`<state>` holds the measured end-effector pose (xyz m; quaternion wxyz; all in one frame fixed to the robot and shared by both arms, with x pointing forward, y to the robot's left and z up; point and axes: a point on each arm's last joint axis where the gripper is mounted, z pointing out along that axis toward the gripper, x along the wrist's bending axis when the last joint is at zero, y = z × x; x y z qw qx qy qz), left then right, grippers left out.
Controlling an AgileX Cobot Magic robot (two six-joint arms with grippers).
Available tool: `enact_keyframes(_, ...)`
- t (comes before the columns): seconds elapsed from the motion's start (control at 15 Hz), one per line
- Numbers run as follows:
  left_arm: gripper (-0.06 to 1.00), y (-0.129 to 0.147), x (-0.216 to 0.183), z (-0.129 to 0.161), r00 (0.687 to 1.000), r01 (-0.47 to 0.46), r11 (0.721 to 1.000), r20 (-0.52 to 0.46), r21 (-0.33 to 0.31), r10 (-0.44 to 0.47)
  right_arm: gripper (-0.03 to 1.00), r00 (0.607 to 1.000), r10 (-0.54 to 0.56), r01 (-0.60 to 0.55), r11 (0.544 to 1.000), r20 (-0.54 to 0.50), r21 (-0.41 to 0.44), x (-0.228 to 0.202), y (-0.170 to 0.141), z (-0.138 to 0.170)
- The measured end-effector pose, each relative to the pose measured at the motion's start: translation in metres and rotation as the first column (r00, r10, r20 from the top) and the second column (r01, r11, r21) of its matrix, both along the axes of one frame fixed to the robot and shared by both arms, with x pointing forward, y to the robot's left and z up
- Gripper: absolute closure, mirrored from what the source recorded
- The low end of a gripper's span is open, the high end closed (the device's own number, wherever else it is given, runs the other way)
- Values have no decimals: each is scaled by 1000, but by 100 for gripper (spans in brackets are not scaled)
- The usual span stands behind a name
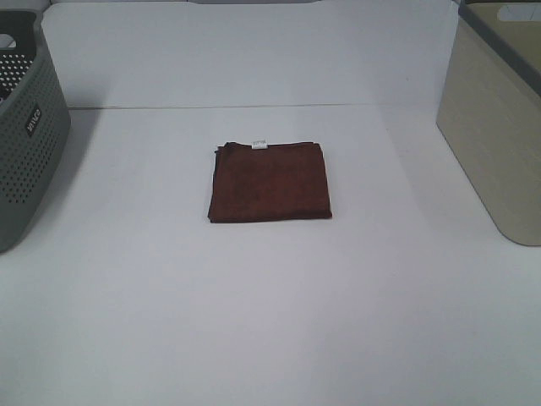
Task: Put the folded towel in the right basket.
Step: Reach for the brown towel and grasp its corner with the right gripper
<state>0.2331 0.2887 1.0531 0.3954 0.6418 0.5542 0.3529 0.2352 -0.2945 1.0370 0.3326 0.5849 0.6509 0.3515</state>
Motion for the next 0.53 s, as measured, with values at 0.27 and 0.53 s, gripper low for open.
enact_keyframes(0.27, 94, 0, 0, 0, 1000, 0, 1000, 0, 0, 0, -1, 1000, 0, 0, 1000, 0, 0, 0, 0, 0)
enact_keyframes(0.53, 94, 0, 0, 0, 1000, 0, 1000, 0, 0, 0, -1, 1000, 4, -4, 1000, 0, 7, 0, 1, 0)
